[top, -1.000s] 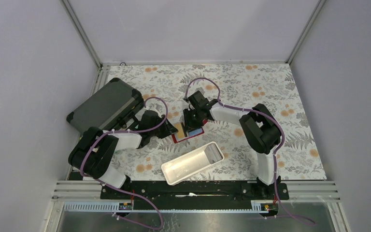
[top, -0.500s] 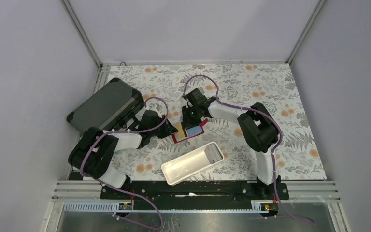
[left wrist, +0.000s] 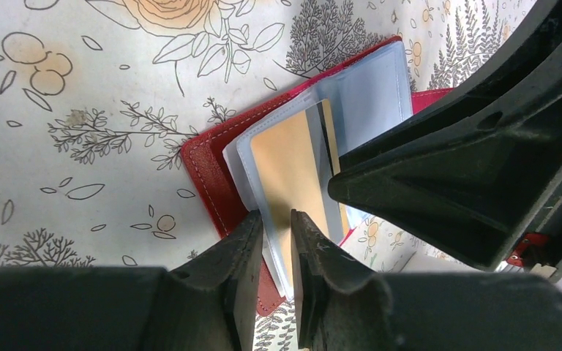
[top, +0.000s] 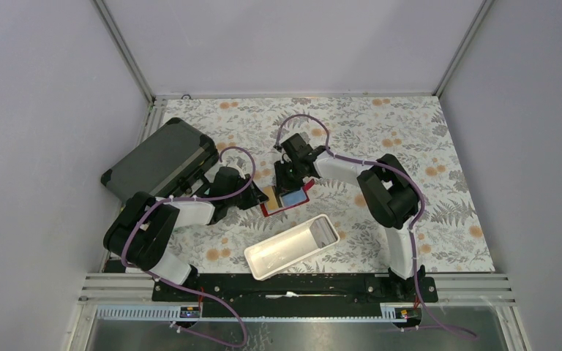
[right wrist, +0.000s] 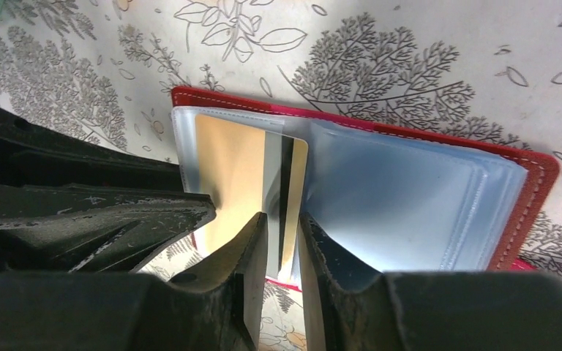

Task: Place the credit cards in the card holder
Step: Insert the credit card into the card holder.

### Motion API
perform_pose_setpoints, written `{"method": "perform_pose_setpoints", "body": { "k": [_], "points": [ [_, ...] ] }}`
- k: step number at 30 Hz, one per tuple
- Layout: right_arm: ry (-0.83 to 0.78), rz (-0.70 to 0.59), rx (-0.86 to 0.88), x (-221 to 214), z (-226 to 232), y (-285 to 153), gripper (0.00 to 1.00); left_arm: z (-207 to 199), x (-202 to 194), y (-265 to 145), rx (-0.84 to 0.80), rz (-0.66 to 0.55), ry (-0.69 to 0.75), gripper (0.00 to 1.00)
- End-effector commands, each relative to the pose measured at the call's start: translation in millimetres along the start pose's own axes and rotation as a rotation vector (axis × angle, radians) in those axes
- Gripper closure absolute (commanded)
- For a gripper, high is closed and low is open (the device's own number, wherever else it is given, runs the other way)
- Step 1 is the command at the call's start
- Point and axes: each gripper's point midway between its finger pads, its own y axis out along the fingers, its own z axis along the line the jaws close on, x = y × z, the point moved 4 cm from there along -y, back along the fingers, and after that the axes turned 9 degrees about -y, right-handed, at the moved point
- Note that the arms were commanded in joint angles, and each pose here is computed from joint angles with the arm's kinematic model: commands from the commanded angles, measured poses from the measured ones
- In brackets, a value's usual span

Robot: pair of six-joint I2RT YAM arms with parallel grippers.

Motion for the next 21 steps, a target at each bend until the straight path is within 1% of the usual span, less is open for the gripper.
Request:
{"method": "perform_pose_setpoints", "body": {
  "k": [1, 10, 14, 18, 19, 21],
  "points": [
    [-0.048, -0.016, 0.097, 7.8, 12.3, 1.2, 0.72, -7.3, 5.2, 1.5, -0.024, -0.006, 0.036, 0.76],
    [-0.085, 0.001, 0.158, 4.1, 21.5, 2.3, 0.73, -8.2, 4.3, 5.1, -0.031, 0.01, 0.037, 0.76],
    [-0.092, -0.014, 0.14, 6.0, 21.1, -0.6, 0.73, -8.9, 4.6, 4.7, -0.033, 0.009, 0.037, 0.76],
    [-0.095, -0.048, 0.103, 11.7, 20.0, -10.1, 0.7, -7.5, 8.2, 0.6, -0.016, -0.022, 0.042, 0.75],
    [-0.095, -0.056, 0.096, 13.0, 20.3, -12.8, 0.7, -7.0, 9.4, -0.5, -0.009, -0.031, 0.045, 0.74],
    [-0.1, -0.077, 0.089, 16.7, 22.6, -20.5, 0.67, -7.1, 11.5, -3.1, 0.001, -0.043, 0.052, 0.69]
  ]
}}
